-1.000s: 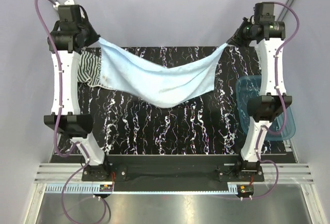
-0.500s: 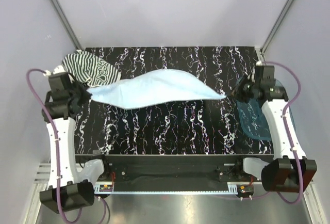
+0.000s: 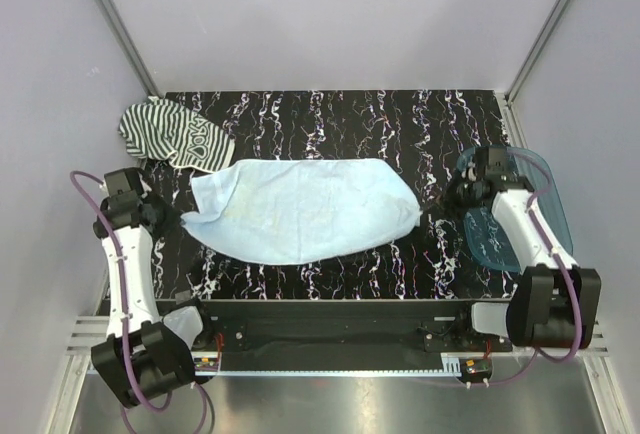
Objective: Roll the towels
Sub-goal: Flatten the towel
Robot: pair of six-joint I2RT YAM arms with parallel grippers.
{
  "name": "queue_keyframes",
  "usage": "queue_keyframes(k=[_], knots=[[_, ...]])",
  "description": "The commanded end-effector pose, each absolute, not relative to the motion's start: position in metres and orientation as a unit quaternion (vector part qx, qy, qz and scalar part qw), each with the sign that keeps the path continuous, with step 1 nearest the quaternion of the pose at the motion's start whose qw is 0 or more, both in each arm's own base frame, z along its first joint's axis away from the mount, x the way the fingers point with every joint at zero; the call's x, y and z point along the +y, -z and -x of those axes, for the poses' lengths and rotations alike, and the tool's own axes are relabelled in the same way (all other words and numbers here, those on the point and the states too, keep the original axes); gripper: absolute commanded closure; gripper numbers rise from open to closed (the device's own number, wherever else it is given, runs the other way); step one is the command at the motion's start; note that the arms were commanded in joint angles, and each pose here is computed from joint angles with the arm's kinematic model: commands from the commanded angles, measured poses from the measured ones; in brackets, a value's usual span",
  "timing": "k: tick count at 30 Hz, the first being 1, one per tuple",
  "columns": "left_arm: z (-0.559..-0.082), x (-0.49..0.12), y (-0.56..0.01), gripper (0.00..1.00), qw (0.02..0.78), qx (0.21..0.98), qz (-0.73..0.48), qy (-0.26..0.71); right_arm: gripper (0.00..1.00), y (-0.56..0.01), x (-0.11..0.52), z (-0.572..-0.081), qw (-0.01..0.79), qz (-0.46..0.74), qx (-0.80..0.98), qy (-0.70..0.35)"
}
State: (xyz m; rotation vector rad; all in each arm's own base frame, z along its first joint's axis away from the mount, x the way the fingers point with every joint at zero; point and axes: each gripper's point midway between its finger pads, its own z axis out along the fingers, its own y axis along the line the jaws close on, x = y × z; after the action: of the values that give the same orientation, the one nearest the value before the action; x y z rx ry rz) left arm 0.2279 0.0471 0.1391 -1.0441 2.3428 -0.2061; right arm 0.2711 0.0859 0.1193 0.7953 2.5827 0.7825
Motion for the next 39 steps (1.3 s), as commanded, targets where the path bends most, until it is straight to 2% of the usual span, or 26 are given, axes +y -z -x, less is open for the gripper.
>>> queue_keyframes(k=[1, 2, 3, 5, 6, 8, 9, 10, 11, 12, 13, 15, 16, 18, 20, 22, 24, 25, 26, 27, 28, 30, 31, 32, 36, 39], knots=[[-0.276, 0.046, -0.208, 1.00, 0.387, 0.839, 0.357, 0.137, 1.00, -0.192, 0.087, -0.338, 0.257, -0.227, 0.889, -0.305], [-0.287, 0.050, -0.236, 1.00, 0.416, 0.828, 0.350, 0.137, 1.00, -0.186, 0.085, -0.354, 0.241, -0.229, 0.895, -0.297], [-0.299, 0.052, -0.239, 1.00, 0.409, 0.830, 0.351, 0.142, 1.00, -0.225, 0.082, -0.381, 0.282, -0.214, 0.885, -0.301], [-0.321, 0.055, -0.283, 1.00, 0.441, 0.817, 0.338, 0.156, 1.00, -0.221, 0.078, -0.410, 0.258, -0.217, 0.897, -0.286], [-0.338, 0.053, -0.281, 1.00, 0.424, 0.824, 0.334, 0.172, 1.00, -0.264, 0.075, -0.436, 0.306, -0.202, 0.884, -0.290], [-0.364, 0.052, -0.326, 1.00, 0.451, 0.815, 0.311, 0.186, 1.00, -0.253, 0.067, -0.464, 0.281, -0.213, 0.895, -0.273], [-0.387, 0.049, -0.315, 1.00, 0.426, 0.829, 0.307, 0.192, 1.00, -0.294, 0.062, -0.477, 0.317, -0.206, 0.885, -0.273], [-0.403, 0.049, -0.353, 1.00, 0.460, 0.817, 0.287, 0.198, 1.00, -0.271, 0.056, -0.500, 0.296, -0.217, 0.892, -0.266], [-0.425, 0.047, -0.339, 1.00, 0.432, 0.829, 0.286, 0.209, 1.00, -0.278, 0.052, -0.511, 0.304, -0.218, 0.888, -0.268], [-0.436, 0.048, -0.348, 1.00, 0.437, 0.828, 0.282, 0.211, 1.00, -0.326, 0.040, -0.525, 0.368, -0.209, 0.862, -0.278], [-0.448, 0.048, -0.392, 1.00, 0.482, 0.809, 0.261, 0.214, 1.00, -0.302, 0.039, -0.539, 0.337, -0.225, 0.864, -0.298], [-0.476, 0.052, -0.386, 1.00, 0.469, 0.814, 0.259, 0.225, 1.00, -0.316, 0.031, -0.552, 0.355, -0.233, 0.841, -0.335], [-0.482, 0.050, -0.414, 1.00, 0.499, 0.797, 0.247, 0.235, 1.00, -0.340, 0.028, -0.560, 0.378, -0.225, 0.814, -0.379], [-0.491, 0.047, -0.422, 1.00, 0.510, 0.786, 0.231, 0.261, 1.00, -0.339, 0.028, -0.570, 0.391, -0.208, 0.802, -0.400], [-0.484, 0.043, -0.424, 1.00, 0.517, 0.785, 0.222, 0.261, 1.00, -0.363, 0.026, -0.555, 0.423, -0.190, 0.798, -0.385], [-0.476, 0.042, -0.387, 1.00, 0.483, 0.805, 0.233, 0.255, 1.00, -0.360, 0.025, -0.539, 0.421, -0.182, 0.810, -0.365], [-0.452, 0.040, -0.386, 1.00, 0.491, 0.806, 0.227, 0.239, 1.00, -0.332, 0.027, -0.524, 0.386, -0.183, 0.832, -0.355], [-0.440, 0.041, -0.343, 1.00, 0.452, 0.828, 0.240, 0.230, 1.00, -0.339, 0.029, -0.510, 0.389, -0.177, 0.833, -0.352], [-0.421, 0.042, -0.354, 1.00, 0.475, 0.819, 0.233, 0.223, 1.00, -0.332, 0.030, -0.501, 0.381, -0.178, 0.838, -0.348], [-0.410, 0.043, -0.340, 1.00, 0.469, 0.822, 0.238, 0.217, 1.00, -0.296, 0.030, -0.493, 0.350, -0.188, 0.851, -0.343], [-0.393, 0.042, -0.295, 1.00, 0.429, 0.839, 0.256, 0.216, 1.00, -0.306, 0.031, -0.476, 0.364, -0.186, 0.848, -0.337], [-0.361, 0.047, -0.287, 1.00, 0.443, 0.832, 0.268, 0.200, 1.00, -0.259, 0.034, -0.449, 0.319, -0.212, 0.864, -0.328], [-0.343, 0.045, -0.248, 1.00, 0.407, 0.845, 0.288, 0.195, 1.00, -0.266, 0.036, -0.436, 0.335, -0.215, 0.857, -0.326], [-0.327, 0.044, -0.248, 1.00, 0.418, 0.840, 0.290, 0.187, 1.00, -0.254, 0.035, -0.426, 0.325, -0.227, 0.861, -0.320], [-0.286, 0.050, -0.183, 1.00, 0.368, 0.846, 0.357, 0.145, 1.00, -0.168, 0.047, -0.367, 0.252, -0.295, 0.867, -0.314], [-0.265, 0.048, -0.137, 1.00, 0.306, 0.848, 0.400, 0.166, 1.00, -0.118, 0.047, -0.332, 0.208, -0.319, 0.879, -0.287]])
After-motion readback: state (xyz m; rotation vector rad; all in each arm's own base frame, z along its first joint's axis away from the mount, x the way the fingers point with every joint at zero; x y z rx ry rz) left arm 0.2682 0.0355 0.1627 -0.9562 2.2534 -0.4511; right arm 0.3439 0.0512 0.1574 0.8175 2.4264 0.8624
